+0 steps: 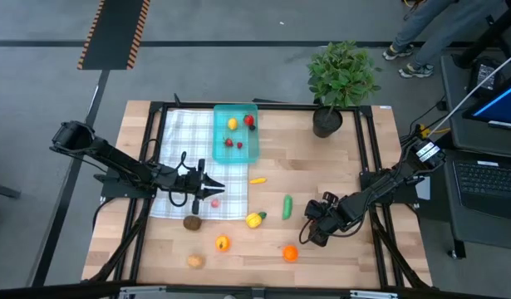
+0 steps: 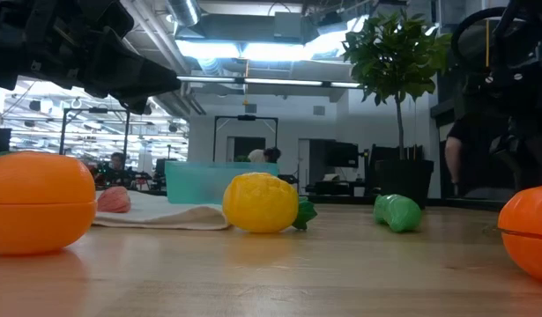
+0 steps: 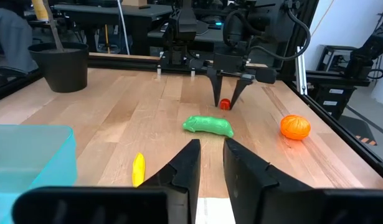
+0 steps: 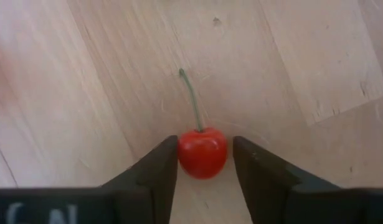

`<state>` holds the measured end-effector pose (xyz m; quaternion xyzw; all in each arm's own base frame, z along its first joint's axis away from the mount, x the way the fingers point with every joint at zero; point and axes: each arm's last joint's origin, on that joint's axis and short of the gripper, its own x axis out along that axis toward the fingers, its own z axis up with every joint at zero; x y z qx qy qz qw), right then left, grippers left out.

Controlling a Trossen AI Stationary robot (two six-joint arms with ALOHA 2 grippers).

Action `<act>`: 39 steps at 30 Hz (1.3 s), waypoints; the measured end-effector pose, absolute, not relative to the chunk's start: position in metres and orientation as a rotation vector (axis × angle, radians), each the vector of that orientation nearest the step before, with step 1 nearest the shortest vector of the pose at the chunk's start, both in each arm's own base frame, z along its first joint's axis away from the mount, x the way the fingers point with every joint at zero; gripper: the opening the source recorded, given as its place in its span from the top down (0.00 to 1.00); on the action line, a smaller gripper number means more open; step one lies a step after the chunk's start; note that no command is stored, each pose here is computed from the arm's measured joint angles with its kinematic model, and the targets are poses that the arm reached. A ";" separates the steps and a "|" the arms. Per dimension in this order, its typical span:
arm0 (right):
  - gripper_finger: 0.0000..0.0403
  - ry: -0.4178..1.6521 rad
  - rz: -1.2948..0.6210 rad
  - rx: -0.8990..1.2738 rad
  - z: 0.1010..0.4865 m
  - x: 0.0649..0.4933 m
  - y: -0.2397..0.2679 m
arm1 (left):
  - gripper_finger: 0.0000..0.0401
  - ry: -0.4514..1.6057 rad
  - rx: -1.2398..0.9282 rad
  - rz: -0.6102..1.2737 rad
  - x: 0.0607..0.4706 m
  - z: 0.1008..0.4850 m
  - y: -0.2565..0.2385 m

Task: Pick and placing Produce into tupperware
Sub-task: Put the red cherry into the blue bin

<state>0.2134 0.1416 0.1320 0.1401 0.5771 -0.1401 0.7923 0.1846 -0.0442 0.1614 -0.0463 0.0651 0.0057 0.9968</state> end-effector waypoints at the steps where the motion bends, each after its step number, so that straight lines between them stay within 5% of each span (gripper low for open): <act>1: 0.63 1.241 -0.301 0.301 0.132 0.213 0.142 | 0.85 0.130 -0.093 0.011 0.185 0.161 -0.044; 9: 0.73 1.240 -0.300 0.306 0.132 0.214 0.142 | 0.89 0.130 -0.095 0.011 0.185 0.161 -0.044; 31: 0.71 1.036 -0.229 0.407 0.141 0.253 0.119 | 1.00 0.130 -0.092 0.010 0.185 0.161 -0.044; 39: 0.74 0.871 -0.161 0.358 0.151 0.278 0.097 | 0.96 0.130 -0.091 0.010 0.185 0.161 -0.044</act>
